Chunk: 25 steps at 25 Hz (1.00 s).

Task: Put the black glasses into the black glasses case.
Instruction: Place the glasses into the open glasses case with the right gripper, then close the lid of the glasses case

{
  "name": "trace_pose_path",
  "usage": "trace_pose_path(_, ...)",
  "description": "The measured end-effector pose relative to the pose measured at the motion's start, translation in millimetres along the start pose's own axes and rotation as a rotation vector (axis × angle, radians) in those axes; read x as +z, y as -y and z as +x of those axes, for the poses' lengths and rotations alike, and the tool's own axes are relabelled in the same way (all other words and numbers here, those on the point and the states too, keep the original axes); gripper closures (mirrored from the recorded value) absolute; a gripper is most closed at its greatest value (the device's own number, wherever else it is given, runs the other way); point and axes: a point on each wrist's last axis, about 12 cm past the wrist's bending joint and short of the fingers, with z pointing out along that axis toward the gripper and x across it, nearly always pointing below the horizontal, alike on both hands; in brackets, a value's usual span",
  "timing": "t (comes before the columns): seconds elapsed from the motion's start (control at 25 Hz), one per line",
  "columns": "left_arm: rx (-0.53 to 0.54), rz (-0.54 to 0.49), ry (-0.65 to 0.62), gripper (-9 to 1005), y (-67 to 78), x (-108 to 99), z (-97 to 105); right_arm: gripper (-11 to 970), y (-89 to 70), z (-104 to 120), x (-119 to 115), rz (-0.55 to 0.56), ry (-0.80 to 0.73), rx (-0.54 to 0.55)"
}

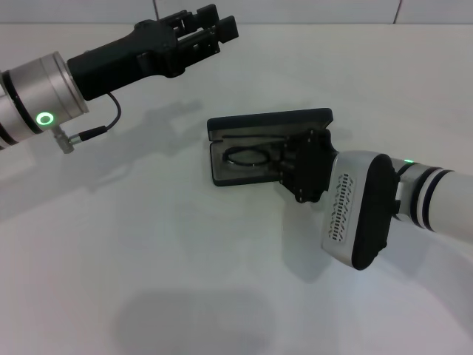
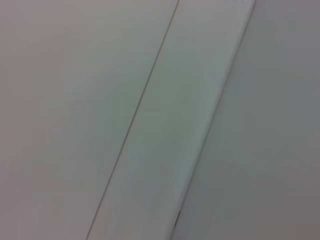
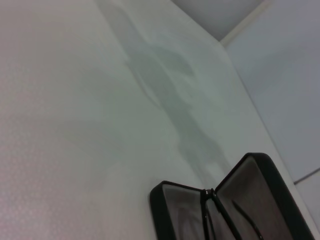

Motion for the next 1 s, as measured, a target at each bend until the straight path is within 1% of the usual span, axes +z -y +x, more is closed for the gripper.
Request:
trace_pose_path(0.12,-0.001,0.001,0.001,441,0.4,0,1,696,-2.7,-2,-3,-0.022,0.030,0.022)
trace_pose_path(0.2,-0.004,-0.011,0.000,440,-0.5,-1,2,696,-2.2,-3,-10,-0.031,0.059,0.053)
trace_pose_path(0.24,-0.014,-0.040,0.000,440,-3.3,-2,3,695,-1.4,-2,-15,-0.042,0.085,0.080)
trace_pose_path(0.4,-0.035,-0.077,0.001,440,-6.8,-2,7,694,7.6,5,-37,-0.102,0.199,0.171)
trace_pose_path(0.48,-0.034,-0.084,-0.009,440,-7.5,1,9,694,12.1,14,-48,-0.133,0.244,0.227)
trace_pose_path(0.56,-0.026,-0.096,-0.044,440,-9.3,7,11,694,16.2,28,-65,-0.172,0.305,0.309)
trace_pose_path(0.64,-0.011,-0.117,-0.091,440,-12.8,14,13,693,18.6,43,-89,-0.225,0.416,0.404)
trace_pose_path(0.68,-0.011,-0.117,-0.091,440,-12.8,14,13,693,21.7,53,-104,-0.232,0.477,0.454)
trace_pose_path(0.76,-0.003,-0.164,-0.149,440,-19.9,23,13,687,22.7,70,-129,-0.219,0.576,0.544)
trace_pose_path(0.8,-0.002,-0.186,-0.169,440,-23.0,26,14,684,21.9,78,-142,-0.193,0.632,0.591)
trace_pose_path(0.84,0.004,-0.209,-0.189,440,-26.1,28,14,681,21.0,86,-154,-0.147,0.683,0.638)
trace_pose_path(0.88,0.020,-0.232,-0.224,440,-29.1,34,16,678,18.9,90,-160,-0.114,0.712,0.668)
trace_pose_path(0.92,0.030,-0.242,-0.243,440,-30.5,37,16,675,16.6,97,-169,-0.051,0.730,0.707)
trace_pose_path(1.0,0.062,-0.263,-0.298,440,-32.4,47,20,669,11.5,107,-181,0.054,0.721,0.757)
